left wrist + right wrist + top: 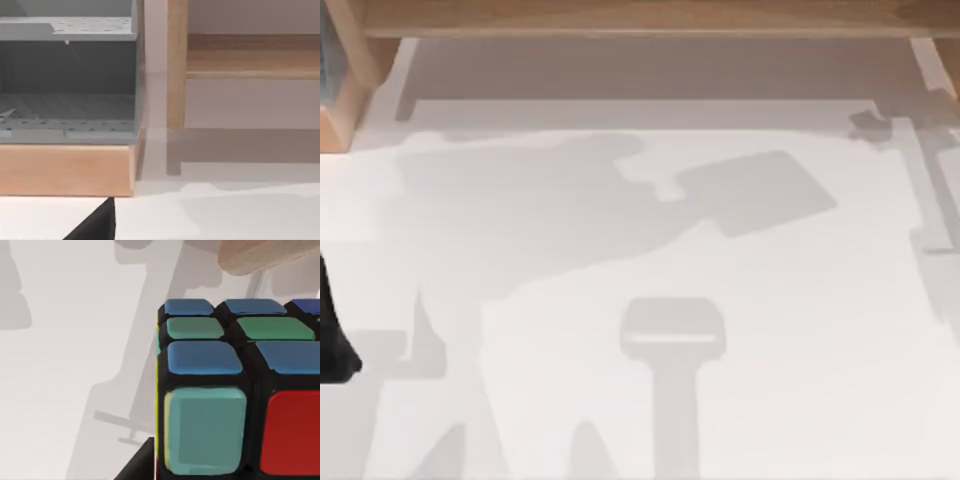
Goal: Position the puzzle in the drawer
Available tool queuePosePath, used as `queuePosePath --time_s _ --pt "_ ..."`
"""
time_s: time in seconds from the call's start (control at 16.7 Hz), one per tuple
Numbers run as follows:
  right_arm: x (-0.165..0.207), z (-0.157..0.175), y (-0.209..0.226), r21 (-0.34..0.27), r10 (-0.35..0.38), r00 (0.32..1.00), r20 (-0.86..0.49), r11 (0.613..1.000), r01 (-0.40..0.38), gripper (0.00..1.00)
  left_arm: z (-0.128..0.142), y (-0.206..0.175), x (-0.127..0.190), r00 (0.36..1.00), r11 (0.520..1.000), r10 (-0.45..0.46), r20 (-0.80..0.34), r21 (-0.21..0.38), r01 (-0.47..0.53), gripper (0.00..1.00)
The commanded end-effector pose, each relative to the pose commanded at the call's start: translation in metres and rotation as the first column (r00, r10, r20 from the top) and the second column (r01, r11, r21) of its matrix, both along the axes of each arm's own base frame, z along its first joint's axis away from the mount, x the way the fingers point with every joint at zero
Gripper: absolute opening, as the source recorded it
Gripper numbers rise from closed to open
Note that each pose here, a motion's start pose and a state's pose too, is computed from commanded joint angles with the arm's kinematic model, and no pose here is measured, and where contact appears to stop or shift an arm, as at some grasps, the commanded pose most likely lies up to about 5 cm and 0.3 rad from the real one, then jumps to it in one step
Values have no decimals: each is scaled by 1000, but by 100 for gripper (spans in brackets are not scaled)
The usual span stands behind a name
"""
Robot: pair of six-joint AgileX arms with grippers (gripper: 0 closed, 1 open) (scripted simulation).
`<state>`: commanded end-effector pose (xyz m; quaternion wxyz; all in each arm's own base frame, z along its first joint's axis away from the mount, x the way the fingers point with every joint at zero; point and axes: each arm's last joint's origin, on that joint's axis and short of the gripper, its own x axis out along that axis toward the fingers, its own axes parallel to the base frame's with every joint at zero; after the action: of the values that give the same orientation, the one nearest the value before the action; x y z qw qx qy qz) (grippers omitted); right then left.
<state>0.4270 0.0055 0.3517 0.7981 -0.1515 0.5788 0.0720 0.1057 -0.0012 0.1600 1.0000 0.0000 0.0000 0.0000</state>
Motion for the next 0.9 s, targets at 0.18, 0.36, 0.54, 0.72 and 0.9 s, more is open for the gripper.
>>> queuePosePath --time_s 0.18,0.36,0.54,0.72,0.9 --pt "8 -15 -59 23 -104 991 -81 994 106 0 0 0 0 1000 1000 0 0 0 0 100" --pt "22 -48 -113 40 -197 970 -139 978 204 0 0 0 0 1000 1000 0 0 0 0 100" --pt "36 -95 -156 51 -264 943 -202 959 280 0 0 0 0 1000 1000 0 0 0 0 100" --pt "44 -141 -179 58 -295 914 -277 945 323 0 0 0 0 1000 1000 0 0 0 0 100" --pt "46 -161 -184 59 -301 898 -321 940 336 0 0 0 0 1000 1000 0 0 0 0 100"
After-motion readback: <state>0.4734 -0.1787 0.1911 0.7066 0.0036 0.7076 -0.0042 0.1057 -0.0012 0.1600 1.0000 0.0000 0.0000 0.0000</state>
